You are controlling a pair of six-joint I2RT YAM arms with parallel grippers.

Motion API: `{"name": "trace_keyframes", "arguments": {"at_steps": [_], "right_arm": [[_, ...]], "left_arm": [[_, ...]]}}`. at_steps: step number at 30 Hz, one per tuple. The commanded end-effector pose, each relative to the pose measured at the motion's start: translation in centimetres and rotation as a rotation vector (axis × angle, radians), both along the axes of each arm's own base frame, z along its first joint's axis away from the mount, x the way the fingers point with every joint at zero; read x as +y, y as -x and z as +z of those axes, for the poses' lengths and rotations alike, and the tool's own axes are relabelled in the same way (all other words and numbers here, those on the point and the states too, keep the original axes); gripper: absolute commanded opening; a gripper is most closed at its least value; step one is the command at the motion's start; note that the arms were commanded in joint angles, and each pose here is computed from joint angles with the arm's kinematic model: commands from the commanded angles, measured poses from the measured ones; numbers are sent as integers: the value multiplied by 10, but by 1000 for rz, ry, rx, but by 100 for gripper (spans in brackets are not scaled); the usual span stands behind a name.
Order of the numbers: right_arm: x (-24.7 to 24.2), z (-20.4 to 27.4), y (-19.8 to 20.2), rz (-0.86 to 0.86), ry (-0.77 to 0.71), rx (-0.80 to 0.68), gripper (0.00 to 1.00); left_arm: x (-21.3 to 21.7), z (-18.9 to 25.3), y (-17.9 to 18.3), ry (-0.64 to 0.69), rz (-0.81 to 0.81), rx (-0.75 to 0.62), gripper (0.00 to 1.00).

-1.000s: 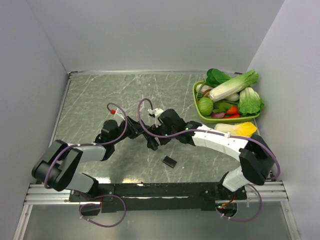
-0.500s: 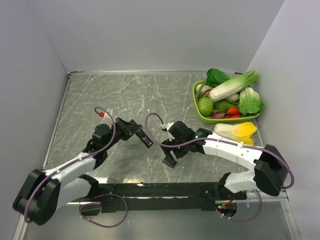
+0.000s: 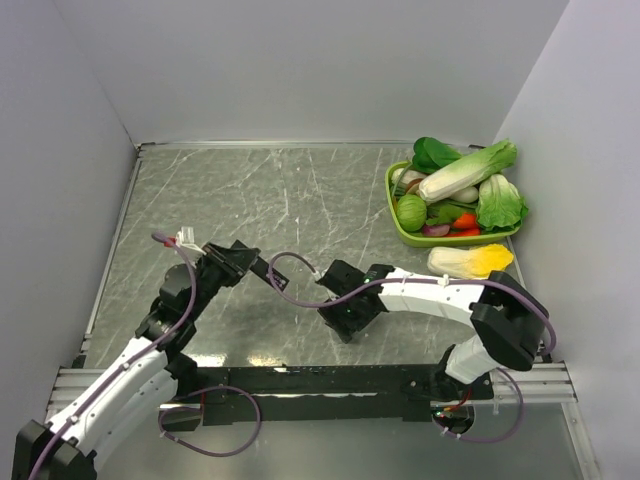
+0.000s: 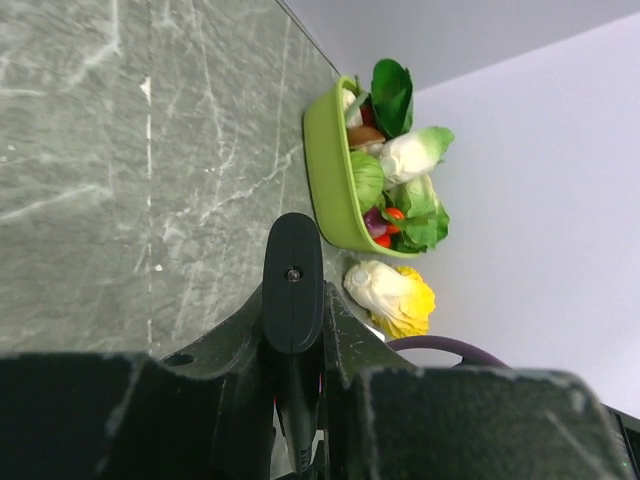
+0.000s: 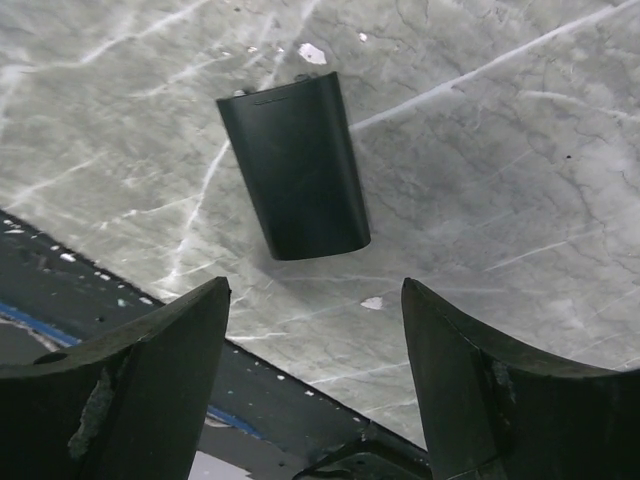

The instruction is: Load the batteries into the remote control

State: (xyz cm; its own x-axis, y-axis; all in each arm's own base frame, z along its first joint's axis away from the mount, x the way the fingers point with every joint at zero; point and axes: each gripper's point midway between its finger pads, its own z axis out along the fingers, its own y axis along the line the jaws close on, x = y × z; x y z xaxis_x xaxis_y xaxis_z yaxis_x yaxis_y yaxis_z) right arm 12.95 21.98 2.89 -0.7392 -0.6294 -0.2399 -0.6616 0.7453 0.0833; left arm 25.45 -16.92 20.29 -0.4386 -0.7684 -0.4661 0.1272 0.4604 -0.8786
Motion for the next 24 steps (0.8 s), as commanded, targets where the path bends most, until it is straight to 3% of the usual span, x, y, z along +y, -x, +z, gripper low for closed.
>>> {"name": "trace_keyframes", "arguments": {"at_steps": [1,24], "right_arm": [[12,7,-10,26,4,-48,75],[26,-16,-7,121,67,-57,63]], "left_arm": [[13,-10,3,-25,61,29,6],[19,-10,5,-20,87,37,6]]}}
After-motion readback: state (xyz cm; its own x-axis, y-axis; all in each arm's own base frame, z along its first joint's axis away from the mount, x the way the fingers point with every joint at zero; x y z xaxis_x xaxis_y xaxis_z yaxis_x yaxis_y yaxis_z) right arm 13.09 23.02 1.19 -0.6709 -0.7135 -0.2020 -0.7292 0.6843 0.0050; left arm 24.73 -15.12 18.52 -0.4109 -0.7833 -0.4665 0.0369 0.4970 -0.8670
